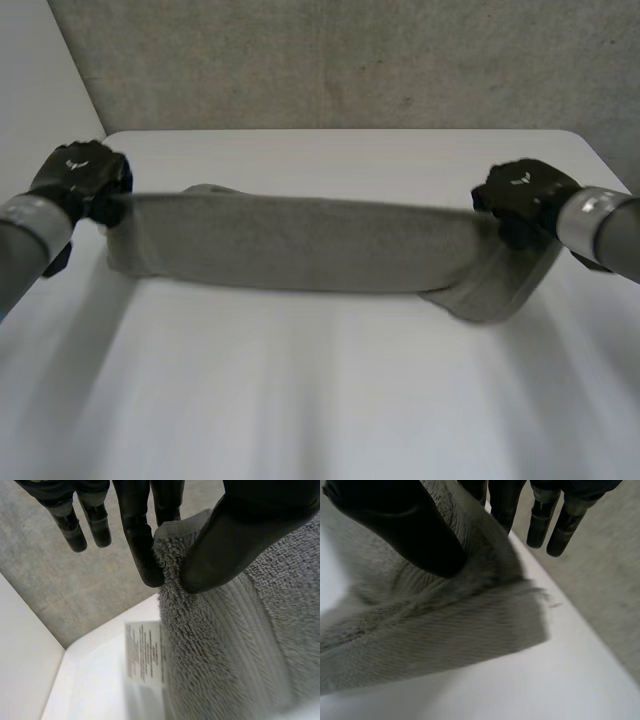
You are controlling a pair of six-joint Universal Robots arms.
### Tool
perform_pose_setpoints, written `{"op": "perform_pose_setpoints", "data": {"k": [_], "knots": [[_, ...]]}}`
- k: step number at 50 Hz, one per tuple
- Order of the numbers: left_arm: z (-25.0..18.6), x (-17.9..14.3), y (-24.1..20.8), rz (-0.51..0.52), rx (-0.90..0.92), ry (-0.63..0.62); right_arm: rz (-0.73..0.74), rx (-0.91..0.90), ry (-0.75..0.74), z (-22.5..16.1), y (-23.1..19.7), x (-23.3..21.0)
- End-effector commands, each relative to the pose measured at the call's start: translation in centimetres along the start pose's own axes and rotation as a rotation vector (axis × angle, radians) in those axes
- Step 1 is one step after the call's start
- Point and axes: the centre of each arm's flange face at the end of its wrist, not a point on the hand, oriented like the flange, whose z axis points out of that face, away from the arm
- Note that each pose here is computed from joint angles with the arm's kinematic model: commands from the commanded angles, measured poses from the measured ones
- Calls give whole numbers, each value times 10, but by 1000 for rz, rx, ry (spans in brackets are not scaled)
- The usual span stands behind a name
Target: Fold the towel.
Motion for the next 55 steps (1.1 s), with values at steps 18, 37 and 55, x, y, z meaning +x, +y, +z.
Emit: {"op": "perform_pose_setpoints", "data": {"k": [18,37,55], "knots": [[27,5,-207,-16,734,-100,-100,751,526,-30,-162,83],[41,42,0,-1,327,50,62,220,125,11,33,-10],[-74,20,-31,202,331,-5,140,138,75,-95,16,3]]}}
